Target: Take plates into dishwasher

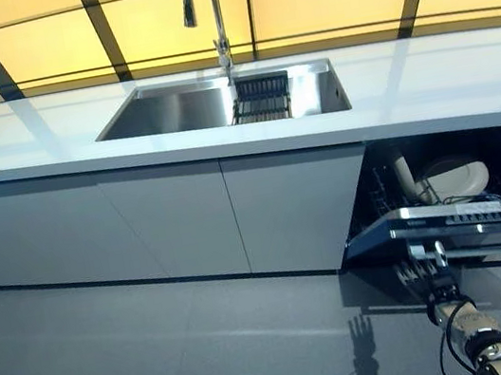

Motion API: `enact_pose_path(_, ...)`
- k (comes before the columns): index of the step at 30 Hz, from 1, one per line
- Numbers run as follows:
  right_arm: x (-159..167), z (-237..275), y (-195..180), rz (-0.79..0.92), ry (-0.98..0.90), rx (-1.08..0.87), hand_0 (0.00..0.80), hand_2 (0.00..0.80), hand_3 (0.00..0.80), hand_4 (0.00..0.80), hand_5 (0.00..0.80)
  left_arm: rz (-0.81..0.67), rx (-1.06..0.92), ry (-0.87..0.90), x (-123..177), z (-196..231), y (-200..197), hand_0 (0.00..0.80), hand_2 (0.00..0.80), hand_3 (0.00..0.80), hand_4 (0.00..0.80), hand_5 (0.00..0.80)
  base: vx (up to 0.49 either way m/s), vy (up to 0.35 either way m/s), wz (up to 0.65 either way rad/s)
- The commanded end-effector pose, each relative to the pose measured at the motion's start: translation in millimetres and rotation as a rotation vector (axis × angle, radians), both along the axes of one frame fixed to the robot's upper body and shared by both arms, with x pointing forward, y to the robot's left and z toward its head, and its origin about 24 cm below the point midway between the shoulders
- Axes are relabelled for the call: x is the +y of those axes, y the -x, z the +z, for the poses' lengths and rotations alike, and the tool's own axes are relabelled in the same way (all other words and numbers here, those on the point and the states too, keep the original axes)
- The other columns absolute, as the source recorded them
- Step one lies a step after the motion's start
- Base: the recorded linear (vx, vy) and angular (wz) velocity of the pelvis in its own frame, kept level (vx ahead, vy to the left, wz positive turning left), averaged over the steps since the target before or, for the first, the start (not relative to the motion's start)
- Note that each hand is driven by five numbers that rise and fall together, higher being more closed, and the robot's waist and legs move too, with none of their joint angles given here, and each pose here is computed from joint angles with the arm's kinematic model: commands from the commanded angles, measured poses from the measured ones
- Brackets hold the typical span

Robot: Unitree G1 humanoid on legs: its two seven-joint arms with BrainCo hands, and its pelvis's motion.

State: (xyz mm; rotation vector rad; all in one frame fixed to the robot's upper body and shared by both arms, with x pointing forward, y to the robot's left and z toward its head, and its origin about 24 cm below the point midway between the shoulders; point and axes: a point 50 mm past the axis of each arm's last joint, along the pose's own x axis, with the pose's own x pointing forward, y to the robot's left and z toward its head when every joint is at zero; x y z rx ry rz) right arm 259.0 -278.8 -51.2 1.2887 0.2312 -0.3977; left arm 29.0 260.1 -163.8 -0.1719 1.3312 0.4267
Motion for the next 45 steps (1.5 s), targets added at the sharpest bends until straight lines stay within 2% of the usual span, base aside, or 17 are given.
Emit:
enact_pose_path(1, 8.8, 70.7, -62.9, 0.110, 0.081, -0.270, 0.000, 0.000, 0.000, 0.000, 0.000, -0.055, -0.059, -0.056, 15.8, 7.3, -23.6, 0.000, 0.000, 0.000, 0.000, 0.000, 0.000, 0.000, 0.00)
enact_pose_path(6, -2.7, 46.4, -45.1, 0.244, 0.309, -0.063, 0.000, 0.000, 0.000, 0.000, 0.000, -0.056, -0.065, -0.059, 19.4, 8.7, -24.9, 0.000, 0.000, 0.000, 0.000, 0.000, -0.019, -0.047, 0.03)
enact_pose_path(15, -16.5, 6.3, -7.8, 0.592, 0.686, 0.309, 0.000, 0.000, 0.000, 0.000, 0.000, -0.025, -0.108, -0.067, 21.4, 11.1, -39.7, 0.000, 0.000, 0.000, 0.000, 0.000, -0.037, -0.048, -0.15)
enact_pose_path(24, -8.0, -33.8, 33.8, 0.865, 0.930, 0.548, 0.000, 0.000, 0.000, 0.000, 0.000, -0.037, -0.161, -0.050, 9.2, 11.9, -65.8, 0.000, 0.000, 0.000, 0.000, 0.000, -0.016, -0.025, -0.05)
enact_pose_path(26, -4.9, -48.3, 52.9, 0.986, 1.092, 0.647, 0.000, 0.000, 0.000, 0.000, 0.000, -0.076, -0.136, -0.062, 7.1, 11.3, -67.0, 0.000, 0.000, 0.000, 0.000, 0.000, 0.006, -0.001, -0.02)
enact_pose_path(28, -2.0, -59.1, 68.1, 1.071, 1.275, 0.740, 0.000, 0.000, 0.000, 0.000, 0.000, -0.224, -0.090, -0.094, 4.0, 10.5, -67.5, 0.000, 0.000, 0.000, 0.000, 0.000, 0.000, 0.000, 0.00)
enact_pose_path(30, 1.6, -65.4, 76.8, 1.109, 1.353, 0.789, 0.000, 0.000, 0.000, 0.000, 0.000, -0.323, -0.048, -0.108, 1.0, 9.3, -67.1, 0.000, 0.000, 0.000, 0.000, 0.000, 0.000, 0.000, 0.00)
enact_pose_path(32, 17.7, -78.5, 92.1, 1.152, 1.349, 0.832, 0.000, 0.000, 0.000, 0.000, 0.000, -0.428, 0.032, -0.092, -4.5, 6.1, -61.7, 0.000, 0.000, 0.000, 0.000, 0.000, 0.000, 0.000, 0.00)
enact_pose_path(35, 27.8, -89.2, 109.8, 1.176, 1.285, 0.868, 0.000, 0.000, 0.000, 0.000, 0.000, -0.418, 0.073, -0.064, -10.5, 3.0, -55.2, 0.000, 0.000, 0.000, 0.000, 0.000, 0.000, 0.000, 0.00)
enact_pose_path(36, 35.4, -97.3, 125.1, 1.135, 1.148, 0.910, 0.000, 0.000, 0.000, 0.000, 0.000, -0.390, 0.103, -0.041, -15.2, 0.5, -48.9, 0.000, 0.000, 0.000, 0.000, 0.000, 0.023, 0.026, -0.04)
enact_pose_path(40, 46.9, -108.0, 149.1, 1.171, 1.076, 0.966, 0.000, 0.000, 0.000, 0.000, 0.000, -0.291, 0.132, -0.022, -26.2, -4.4, -37.0, 0.000, 0.000, 0.000, 0.000, 0.000, 0.018, 0.018, -0.02)
enact_pose_path(45, 61.1, -114.1, 161.3, 1.195, 1.008, 0.966, 0.000, 0.000, 0.000, 0.000, 0.000, -0.402, 0.155, -0.022, -37.9, -7.8, -31.7, 0.000, 0.000, 0.000, 0.000, 0.000, 0.025, 0.011, 0.00)
